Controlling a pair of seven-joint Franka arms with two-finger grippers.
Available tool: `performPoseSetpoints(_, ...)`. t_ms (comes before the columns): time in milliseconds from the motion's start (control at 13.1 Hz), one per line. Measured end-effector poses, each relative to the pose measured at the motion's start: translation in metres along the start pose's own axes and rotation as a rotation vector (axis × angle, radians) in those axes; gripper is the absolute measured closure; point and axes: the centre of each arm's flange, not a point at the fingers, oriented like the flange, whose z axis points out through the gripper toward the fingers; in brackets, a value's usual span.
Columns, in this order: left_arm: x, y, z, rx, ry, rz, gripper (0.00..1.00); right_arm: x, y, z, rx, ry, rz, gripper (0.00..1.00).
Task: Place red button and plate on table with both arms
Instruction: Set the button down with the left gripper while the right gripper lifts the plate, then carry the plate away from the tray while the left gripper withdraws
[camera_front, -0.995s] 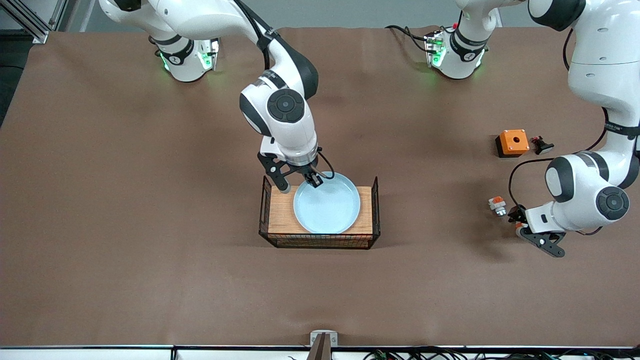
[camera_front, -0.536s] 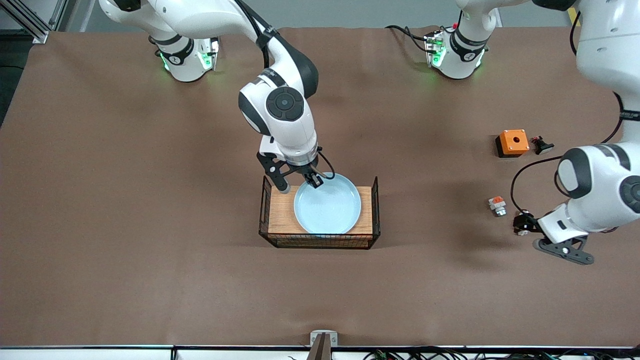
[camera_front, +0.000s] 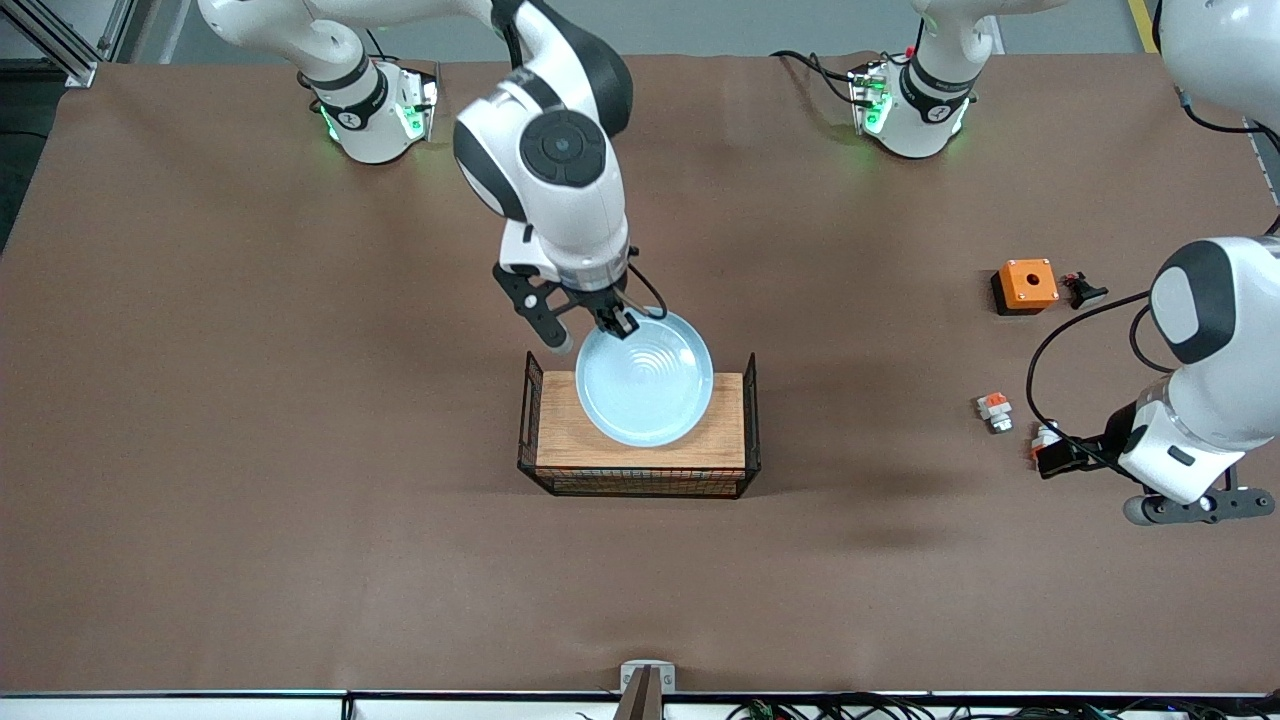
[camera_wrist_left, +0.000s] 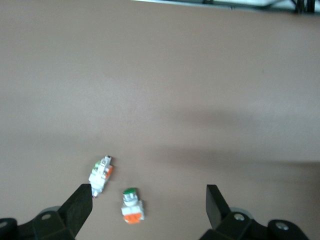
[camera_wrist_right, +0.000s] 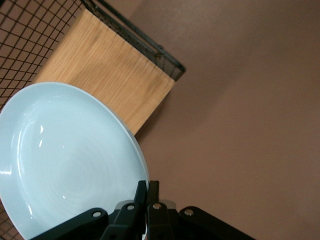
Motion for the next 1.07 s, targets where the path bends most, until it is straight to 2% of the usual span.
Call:
performPoseSetpoints(230,-0.007,-0.007,-0.026,0.009,-0.022,-0.111,0.00,0.011,0.026,-0.046,-0.047,0.003,-0.108,0.97)
performPoseSetpoints(383,-0.014,-0.009,-0.047,0.014,-0.027,-0.132,0.00,0.045,0.044,-0.078,-0.061,-0.044,-0.175,0.97)
performPoseSetpoints(536,-0.020,-0.012,-0.071,0.015,-0.018,-0.137,0.00,0.109,0.071,-0.109,-0.075,-0.104,-0.249,0.97)
performPoseSetpoints(765,-0.028,-0.016,-0.104,0.014,0.005,-0.143,0.00,0.200,0.115,-0.134,-0.095,-0.152,-0.386,0.97)
performPoseSetpoints(1071,-0.043,-0.017,-0.130,0.022,-0.018,-0.142,0.00,0.309,0.160,-0.122,-0.080,-0.204,-0.562,0.97)
